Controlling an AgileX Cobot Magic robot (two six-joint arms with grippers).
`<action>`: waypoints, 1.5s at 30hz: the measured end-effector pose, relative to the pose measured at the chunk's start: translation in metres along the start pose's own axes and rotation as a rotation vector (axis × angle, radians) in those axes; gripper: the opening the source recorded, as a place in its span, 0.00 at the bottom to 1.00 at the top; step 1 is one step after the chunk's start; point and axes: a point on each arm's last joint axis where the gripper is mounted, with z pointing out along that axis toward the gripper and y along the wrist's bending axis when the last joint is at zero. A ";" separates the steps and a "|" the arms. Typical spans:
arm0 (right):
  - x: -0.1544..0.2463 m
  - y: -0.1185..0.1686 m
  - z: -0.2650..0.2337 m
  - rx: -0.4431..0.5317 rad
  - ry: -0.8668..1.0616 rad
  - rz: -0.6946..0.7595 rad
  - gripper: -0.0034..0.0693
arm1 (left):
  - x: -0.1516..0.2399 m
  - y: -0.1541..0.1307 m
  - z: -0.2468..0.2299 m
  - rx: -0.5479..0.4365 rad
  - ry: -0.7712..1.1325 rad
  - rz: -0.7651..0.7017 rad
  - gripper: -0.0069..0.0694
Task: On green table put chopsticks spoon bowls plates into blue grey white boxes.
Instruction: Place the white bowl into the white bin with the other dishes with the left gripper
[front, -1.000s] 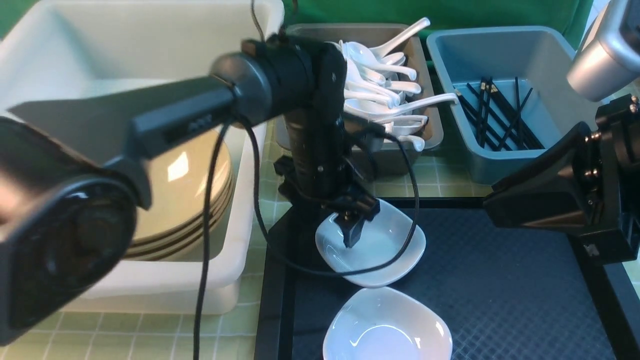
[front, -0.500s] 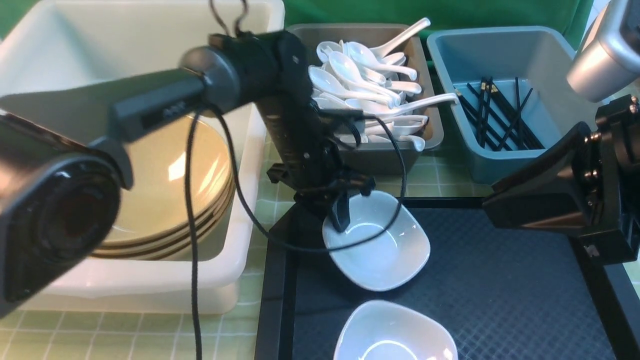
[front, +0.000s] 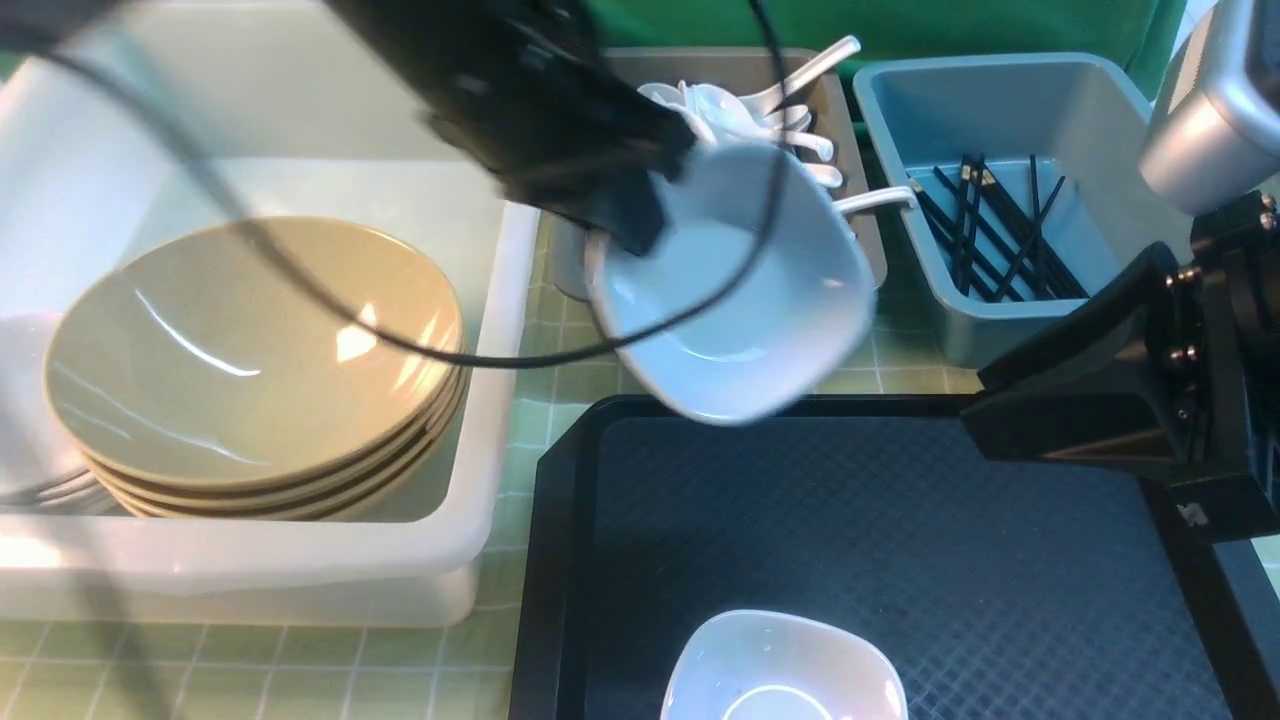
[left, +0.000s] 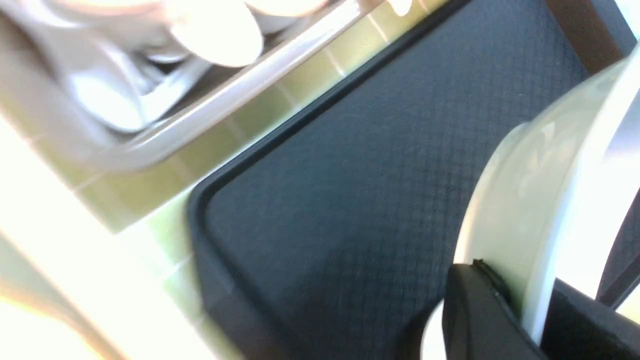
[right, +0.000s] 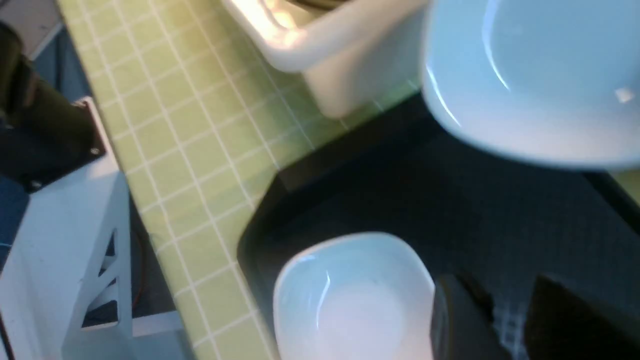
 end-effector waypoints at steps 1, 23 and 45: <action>-0.001 0.001 0.000 -0.009 -0.015 -0.016 0.33 | 0.007 0.005 -0.011 -0.017 -0.012 -0.026 0.11; -0.049 0.017 0.042 -0.303 -0.286 -0.286 0.08 | 0.222 0.229 -0.134 -0.522 -0.173 -1.178 0.11; -0.047 0.017 0.046 -0.310 -0.255 -0.305 0.08 | 0.212 0.275 -0.064 -0.551 0.026 -1.141 0.11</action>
